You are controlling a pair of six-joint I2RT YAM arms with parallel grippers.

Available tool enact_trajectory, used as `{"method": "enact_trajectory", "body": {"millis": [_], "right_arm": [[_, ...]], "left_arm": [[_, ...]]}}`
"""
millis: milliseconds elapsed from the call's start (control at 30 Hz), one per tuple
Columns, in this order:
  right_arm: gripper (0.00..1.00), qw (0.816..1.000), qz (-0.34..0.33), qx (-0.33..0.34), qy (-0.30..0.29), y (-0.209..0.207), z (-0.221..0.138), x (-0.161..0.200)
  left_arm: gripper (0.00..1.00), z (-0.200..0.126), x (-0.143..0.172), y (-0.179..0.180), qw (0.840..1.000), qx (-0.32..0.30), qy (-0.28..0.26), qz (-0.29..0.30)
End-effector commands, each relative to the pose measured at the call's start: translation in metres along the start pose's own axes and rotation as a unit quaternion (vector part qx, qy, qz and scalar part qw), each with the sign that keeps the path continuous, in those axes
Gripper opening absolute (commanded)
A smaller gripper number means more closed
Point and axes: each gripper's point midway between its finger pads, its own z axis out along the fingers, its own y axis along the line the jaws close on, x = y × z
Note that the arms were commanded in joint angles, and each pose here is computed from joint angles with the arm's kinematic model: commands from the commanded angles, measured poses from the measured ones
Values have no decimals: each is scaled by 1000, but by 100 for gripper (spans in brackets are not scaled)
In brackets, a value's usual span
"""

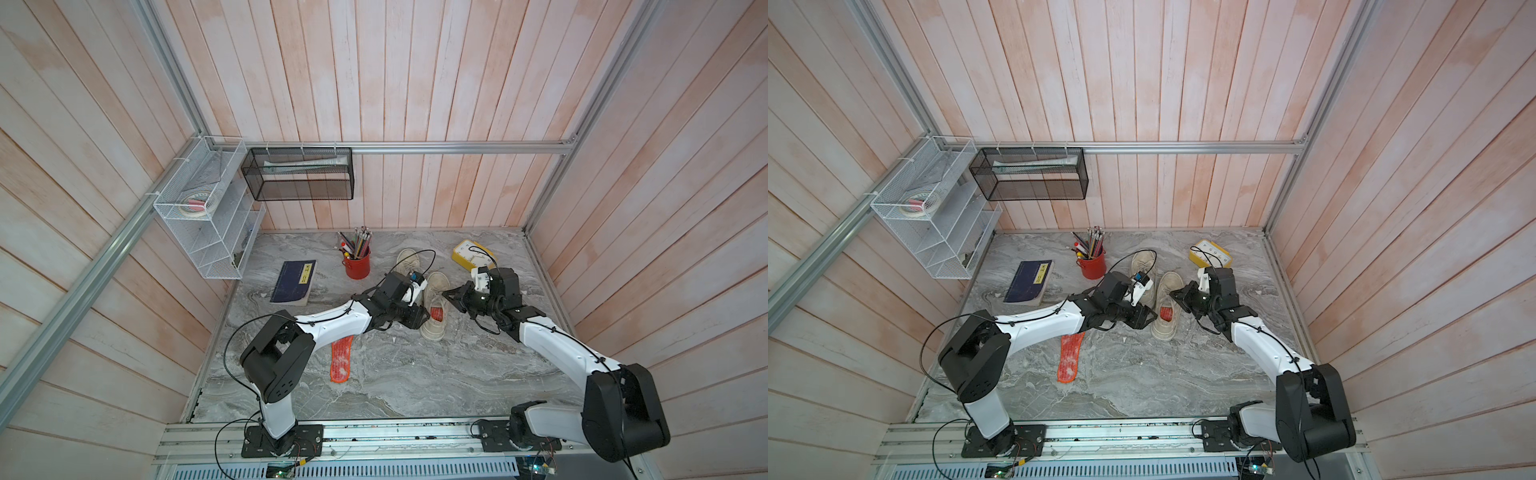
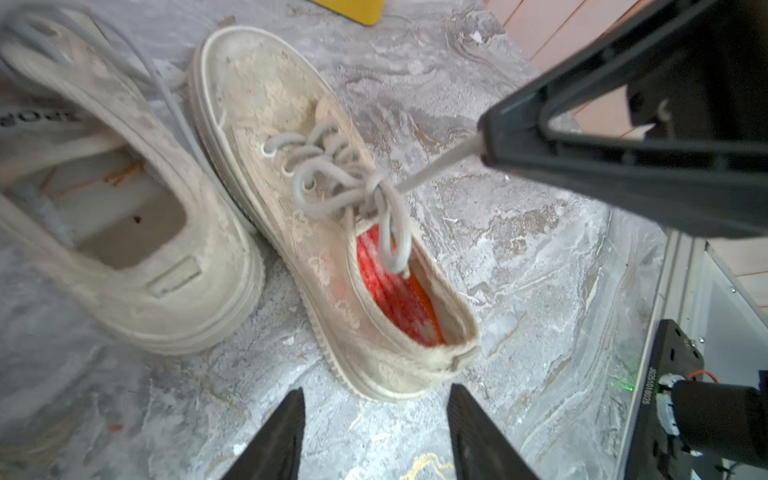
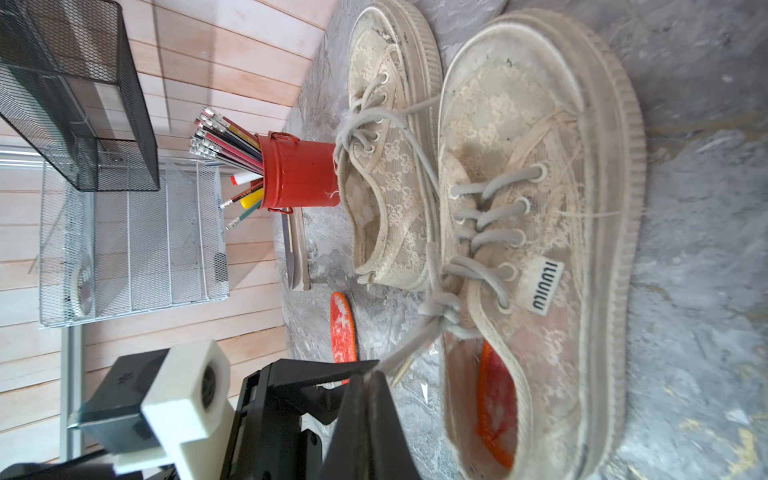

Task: Remove the insole from the shoe
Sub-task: Untie the shoelace on the shoe.

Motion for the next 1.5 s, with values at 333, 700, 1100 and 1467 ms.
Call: {"method": "enact_trajectory", "body": {"millis": [333, 700, 1100, 1467], "right_arm": [[0, 989, -126, -46, -60, 94, -41, -30], [0, 980, -167, -91, -55, 140, -33, -42], [0, 980, -167, -64, -85, 125, -18, -60], [29, 967, -188, 162, -56, 8, 75, -106]], "left_arm": [[54, 7, 4, 4, 1000, -7, -3, -18], [52, 0, -1, 9, 1000, -17, -12, -20], [52, 8, -15, -2, 999, 19, -33, -32], [50, -20, -24, 9, 995, -12, -77, -60]]}}
